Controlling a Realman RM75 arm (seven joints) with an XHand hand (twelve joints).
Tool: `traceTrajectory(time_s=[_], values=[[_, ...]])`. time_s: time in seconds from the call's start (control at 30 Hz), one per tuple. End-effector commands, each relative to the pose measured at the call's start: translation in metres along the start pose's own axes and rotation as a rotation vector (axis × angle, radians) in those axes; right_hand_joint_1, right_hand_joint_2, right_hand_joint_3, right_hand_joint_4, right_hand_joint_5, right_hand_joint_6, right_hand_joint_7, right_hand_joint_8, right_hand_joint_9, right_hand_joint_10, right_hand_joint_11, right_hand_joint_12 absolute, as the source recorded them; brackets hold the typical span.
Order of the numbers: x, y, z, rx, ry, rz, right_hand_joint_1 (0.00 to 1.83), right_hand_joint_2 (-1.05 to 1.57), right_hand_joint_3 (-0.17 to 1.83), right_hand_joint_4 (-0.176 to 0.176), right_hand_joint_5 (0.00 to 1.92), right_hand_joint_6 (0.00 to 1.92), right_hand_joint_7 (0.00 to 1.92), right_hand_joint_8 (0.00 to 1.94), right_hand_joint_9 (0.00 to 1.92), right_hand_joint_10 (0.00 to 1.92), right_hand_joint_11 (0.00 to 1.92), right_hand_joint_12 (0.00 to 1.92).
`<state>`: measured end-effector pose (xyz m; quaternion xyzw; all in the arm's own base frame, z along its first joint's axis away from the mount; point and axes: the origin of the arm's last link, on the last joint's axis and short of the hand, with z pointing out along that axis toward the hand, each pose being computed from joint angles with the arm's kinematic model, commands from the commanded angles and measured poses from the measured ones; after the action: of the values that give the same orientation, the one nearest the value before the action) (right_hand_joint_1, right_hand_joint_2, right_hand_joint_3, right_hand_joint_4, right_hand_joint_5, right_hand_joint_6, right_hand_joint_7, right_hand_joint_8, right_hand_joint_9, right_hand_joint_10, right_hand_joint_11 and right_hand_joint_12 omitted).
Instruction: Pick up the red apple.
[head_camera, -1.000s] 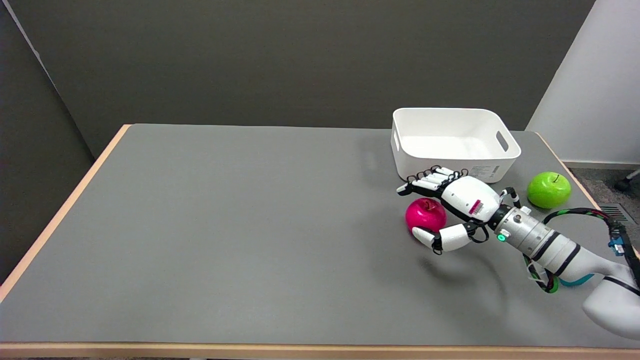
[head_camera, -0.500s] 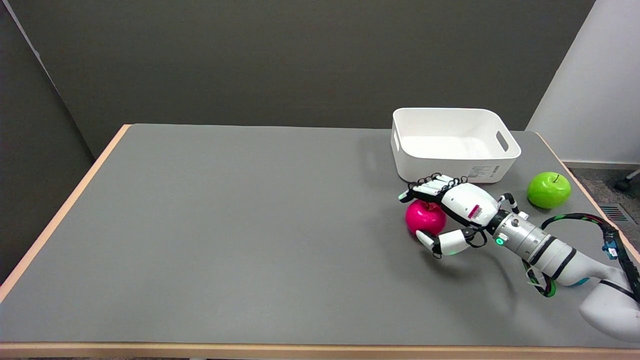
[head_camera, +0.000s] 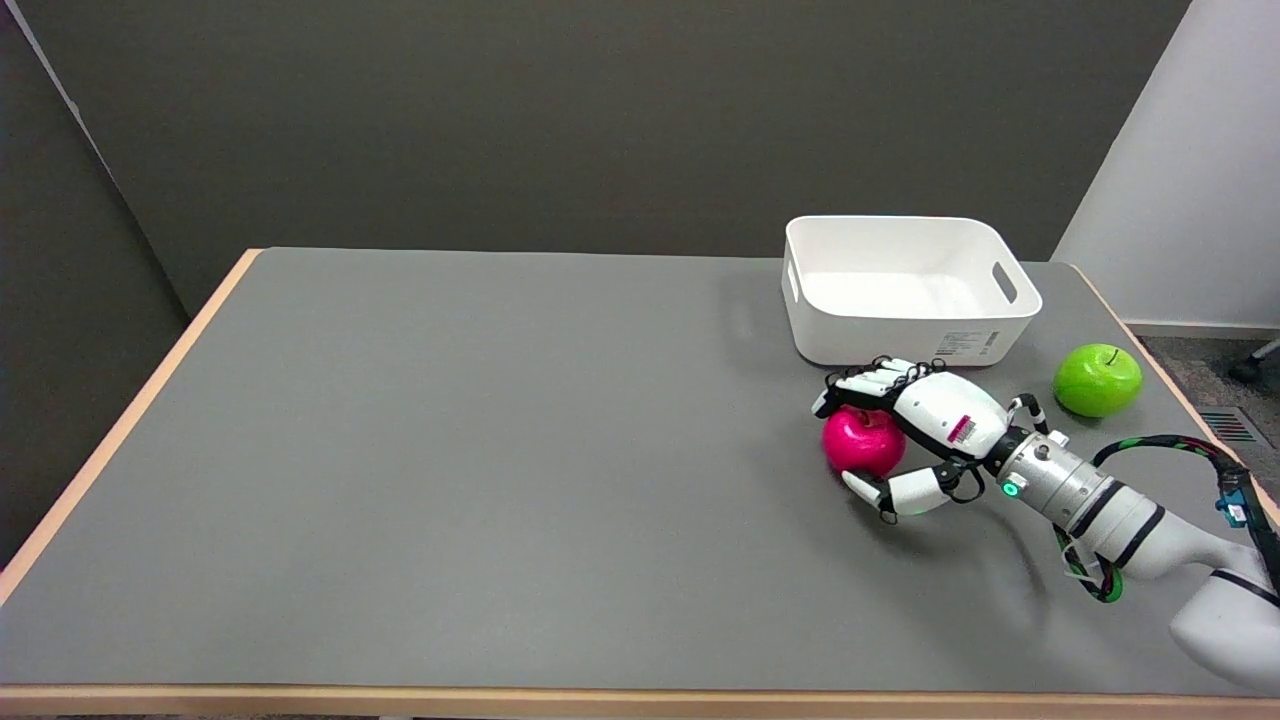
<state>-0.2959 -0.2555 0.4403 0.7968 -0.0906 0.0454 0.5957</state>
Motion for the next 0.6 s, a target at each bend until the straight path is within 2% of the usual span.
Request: traceTrajectory(time_s=[0.03, 0.07, 0.13, 0.17, 0.2, 0.3, 0.43, 0.5, 0.53, 0.57, 0.6], values=[[0.006, -0.001, 0.001, 0.021, 0.036, -0.002, 1.03, 0.85, 0.92, 0.176, 0.46, 1.15, 0.61, 0.85, 0.58, 1.12, 0.39, 1.43], [0.007, -0.001, 0.002, 0.024, 0.042, -0.003, 1.06, 0.87, 0.92, 0.176, 0.47, 1.17, 0.63, 0.88, 0.60, 1.15, 0.44, 1.49], [0.011, -0.002, 0.005, 0.031, 0.052, -0.008, 1.26, 1.10, 0.37, 0.175, 0.47, 1.20, 0.67, 1.40, 0.62, 1.18, 0.48, 1.53], [0.015, -0.002, 0.007, 0.038, 0.062, -0.013, 1.30, 1.13, 0.28, 0.175, 0.48, 1.22, 0.68, 1.49, 0.65, 1.20, 0.50, 1.55], [0.018, -0.003, 0.009, 0.044, 0.073, -0.016, 1.30, 1.12, 0.28, 0.176, 0.50, 1.25, 0.70, 1.48, 0.67, 1.22, 0.53, 1.58], [0.036, -0.004, 0.016, 0.058, 0.127, -0.040, 1.47, 1.12, 0.19, 0.168, 0.52, 1.25, 0.73, 1.46, 0.70, 1.46, 0.57, 1.58], [0.079, -0.007, 0.027, 0.084, 0.239, -0.088, 1.47, 1.11, 0.20, 0.174, 0.54, 1.27, 0.74, 1.45, 0.71, 1.45, 0.58, 1.56], [0.101, -0.009, 0.033, 0.097, 0.293, -0.114, 1.47, 1.05, 0.29, 0.159, 0.55, 1.32, 0.75, 1.44, 0.73, 1.44, 0.56, 1.58], [0.111, -0.010, 0.036, 0.100, 0.314, -0.125, 1.44, 1.07, 0.29, 0.071, 0.56, 1.41, 0.78, 1.39, 0.72, 1.44, 0.55, 1.59], [0.121, -0.010, 0.039, 0.098, 0.331, -0.137, 1.34, 1.11, 0.26, -0.121, 0.59, 1.58, 0.83, 1.30, 0.71, 1.45, 0.56, 1.60], [0.131, -0.010, 0.041, 0.095, 0.348, -0.151, 1.33, 1.11, 0.26, -0.142, 0.60, 1.59, 0.84, 1.29, 0.71, 1.46, 0.57, 1.58]])
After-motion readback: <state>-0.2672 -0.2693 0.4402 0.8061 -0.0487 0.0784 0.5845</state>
